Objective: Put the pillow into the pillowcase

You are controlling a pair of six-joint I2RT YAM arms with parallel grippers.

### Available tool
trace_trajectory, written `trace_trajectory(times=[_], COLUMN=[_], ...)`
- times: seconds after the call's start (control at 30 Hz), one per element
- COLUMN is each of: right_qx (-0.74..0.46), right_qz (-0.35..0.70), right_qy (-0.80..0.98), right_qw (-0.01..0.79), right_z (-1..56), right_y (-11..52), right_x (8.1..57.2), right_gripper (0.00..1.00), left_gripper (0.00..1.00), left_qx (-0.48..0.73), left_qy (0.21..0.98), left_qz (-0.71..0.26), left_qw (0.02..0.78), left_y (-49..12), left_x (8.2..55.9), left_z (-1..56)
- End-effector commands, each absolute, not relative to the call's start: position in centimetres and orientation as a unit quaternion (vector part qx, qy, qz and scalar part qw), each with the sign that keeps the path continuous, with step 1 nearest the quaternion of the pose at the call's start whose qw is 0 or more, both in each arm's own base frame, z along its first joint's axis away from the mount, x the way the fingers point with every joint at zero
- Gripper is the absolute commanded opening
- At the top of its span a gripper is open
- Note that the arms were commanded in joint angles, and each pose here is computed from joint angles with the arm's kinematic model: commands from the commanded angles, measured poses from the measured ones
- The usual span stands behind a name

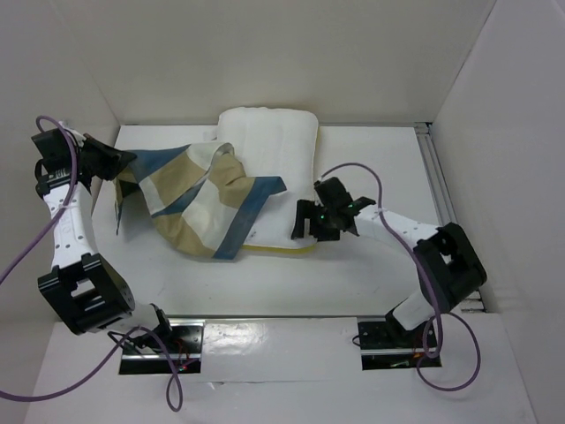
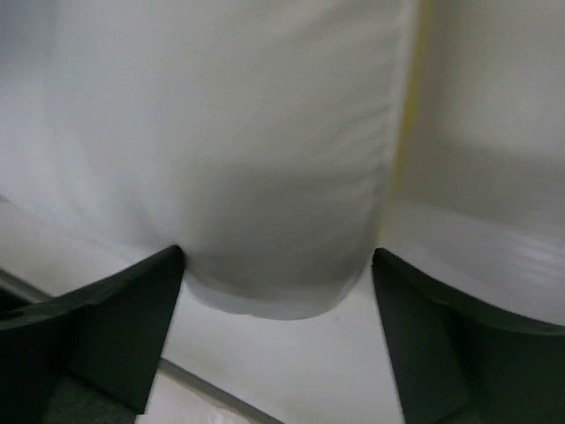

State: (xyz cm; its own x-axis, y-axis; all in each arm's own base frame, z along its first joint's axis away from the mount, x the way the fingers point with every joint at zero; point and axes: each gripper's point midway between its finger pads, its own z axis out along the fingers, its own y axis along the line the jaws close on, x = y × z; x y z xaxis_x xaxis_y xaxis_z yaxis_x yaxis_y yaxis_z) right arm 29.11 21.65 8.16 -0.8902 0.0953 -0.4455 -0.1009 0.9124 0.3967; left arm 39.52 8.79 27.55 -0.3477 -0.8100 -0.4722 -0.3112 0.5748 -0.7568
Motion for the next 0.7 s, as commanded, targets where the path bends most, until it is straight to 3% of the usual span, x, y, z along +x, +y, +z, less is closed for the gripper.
trace_trajectory(times=[0.0,0.03,0.07,0.1,0.27,0.43,0.47,0.5,0.53,0.6,0.67], right_qx=[-0.004,-0.003,-0.005,0.000,0.099,0.196,0.200,0.203,0.207,0.184,0.132], right_qz=[0.318,0.315,0.306,0.285,0.085,-0.006,-0.019,-0.026,-0.050,-0.029,0.024], right_qy=[0.926,0.928,0.929,0.936,0.943,0.899,0.898,0.892,0.905,0.909,0.905], right_qw=[0.205,0.200,0.209,0.208,0.306,0.392,0.391,0.403,0.369,0.373,0.403], right_z=[8.0,7.6,7.8,7.5,12.1,20.0,20.2,21.8,20.2,21.1,22.1], right_y=[27.1,27.1,27.0,25.8,13.9,2.7,1.8,1.1,0.4,2.1,7.2], right_x=[27.4,27.4,28.1,28.4,34.6,38.4,38.8,39.9,40.0,40.8,41.1], right_gripper=[0.87,0.73,0.53,0.02,0.00,0.00,0.27,0.62,0.78,0.92,0.97], left_gripper=[0.00,0.00,0.00,0.00,0.00,0.00,0.00,0.00,0.00,0.00,0.00], left_qx=[-0.348,-0.351,-0.351,-0.351,-0.340,-0.343,-0.345,-0.339,-0.339,-0.332,-0.321], left_qy=[0.759,0.760,0.760,0.760,0.759,0.754,0.755,0.757,0.757,0.760,0.764], left_qz=[-0.282,-0.282,-0.282,-0.282,-0.290,-0.315,-0.315,-0.321,-0.321,-0.327,-0.330], left_qw=[0.472,0.468,0.468,0.468,0.474,0.463,0.460,0.457,0.457,0.454,0.452], left_y=[8.8,8.8,8.8,8.8,8.5,7.6,7.4,6.9,6.9,6.3,5.6], left_x=[39.4,39.4,39.4,39.4,39.4,39.5,39.3,39.3,39.3,39.4,39.5], left_z=[29.6,29.2,29.2,29.2,30.1,30.1,29.8,29.5,29.5,29.6,29.6])
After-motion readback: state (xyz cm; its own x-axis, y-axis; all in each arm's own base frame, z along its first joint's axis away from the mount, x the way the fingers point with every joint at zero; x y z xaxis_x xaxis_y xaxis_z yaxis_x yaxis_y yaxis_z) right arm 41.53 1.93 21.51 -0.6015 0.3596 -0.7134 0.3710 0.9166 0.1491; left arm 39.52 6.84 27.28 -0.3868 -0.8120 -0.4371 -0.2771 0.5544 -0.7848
